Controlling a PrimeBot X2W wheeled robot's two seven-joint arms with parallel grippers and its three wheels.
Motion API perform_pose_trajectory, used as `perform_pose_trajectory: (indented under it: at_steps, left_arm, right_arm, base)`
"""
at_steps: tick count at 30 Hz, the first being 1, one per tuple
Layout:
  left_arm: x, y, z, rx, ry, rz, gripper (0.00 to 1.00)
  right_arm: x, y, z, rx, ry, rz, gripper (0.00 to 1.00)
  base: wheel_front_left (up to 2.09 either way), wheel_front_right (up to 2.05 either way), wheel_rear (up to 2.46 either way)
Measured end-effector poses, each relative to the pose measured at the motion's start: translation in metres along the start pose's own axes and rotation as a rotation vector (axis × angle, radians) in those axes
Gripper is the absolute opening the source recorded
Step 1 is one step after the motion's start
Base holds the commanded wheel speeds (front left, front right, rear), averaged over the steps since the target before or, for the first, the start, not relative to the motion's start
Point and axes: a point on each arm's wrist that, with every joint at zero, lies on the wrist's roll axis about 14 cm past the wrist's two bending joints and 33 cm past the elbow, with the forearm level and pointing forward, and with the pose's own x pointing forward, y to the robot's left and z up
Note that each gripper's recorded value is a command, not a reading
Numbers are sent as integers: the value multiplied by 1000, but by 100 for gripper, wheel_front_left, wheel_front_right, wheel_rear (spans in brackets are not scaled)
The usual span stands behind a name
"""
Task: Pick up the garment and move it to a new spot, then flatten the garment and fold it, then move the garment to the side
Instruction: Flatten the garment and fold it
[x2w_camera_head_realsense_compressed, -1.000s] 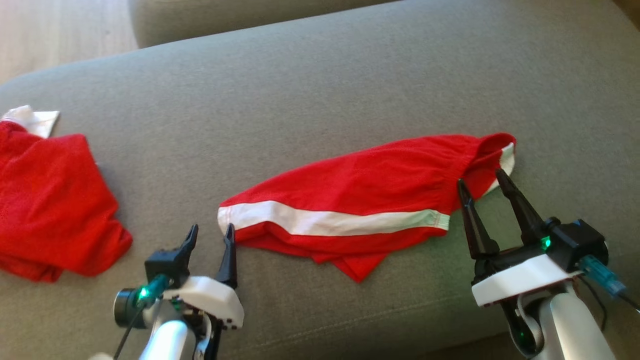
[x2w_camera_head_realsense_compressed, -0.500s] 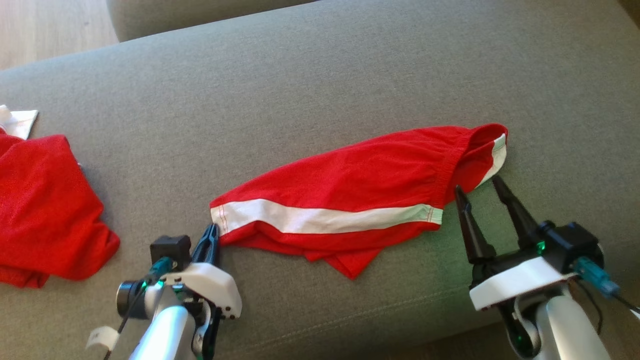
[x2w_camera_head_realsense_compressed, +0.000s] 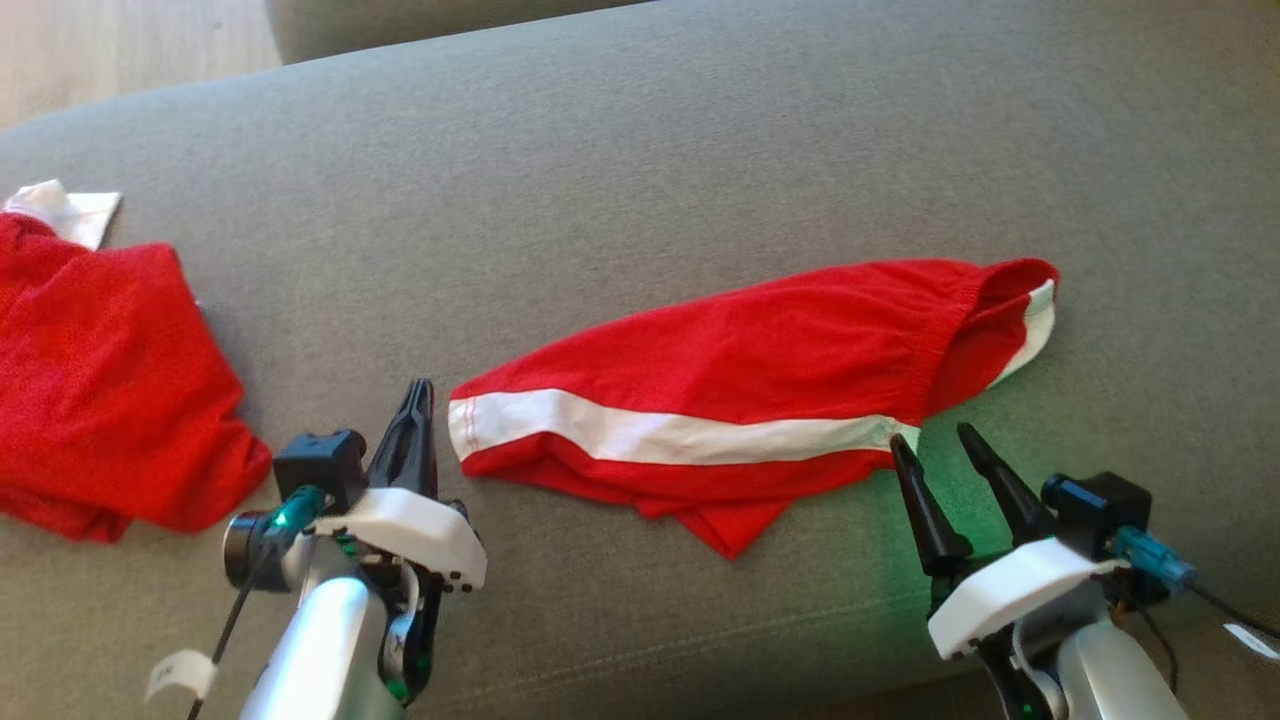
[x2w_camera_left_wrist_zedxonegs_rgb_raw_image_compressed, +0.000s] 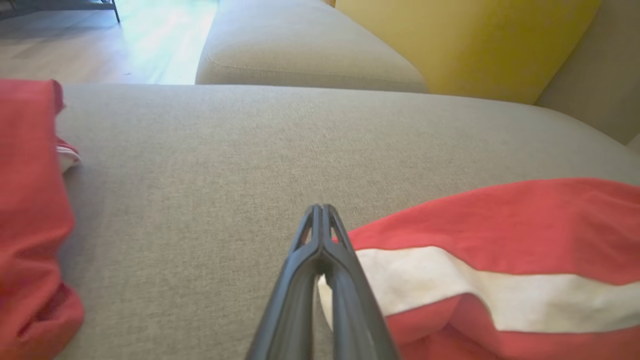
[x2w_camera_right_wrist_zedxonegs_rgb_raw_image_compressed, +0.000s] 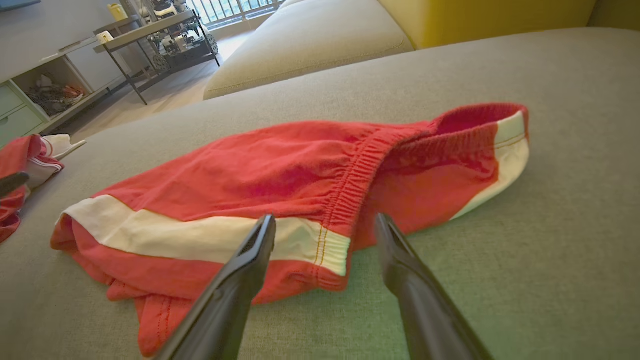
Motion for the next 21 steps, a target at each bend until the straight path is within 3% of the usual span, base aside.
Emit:
perform_pose_trajectory:
  at_steps: [3,5,21]
  left_arm:
    - [-6,5,13,8,-48,18,0]
    - [-10,9,23,29,-86,27,97]
    - [-45,24,48,33,-186,90,100]
  right_arm:
    - [1,0,-9,5,28,-1,100]
    - [3,1,-15,7,42,1,100]
    - [18,9,-26,10,69,23,100]
  base:
    - [0,0,0]
    - [0,0,0]
    - [0,0,0]
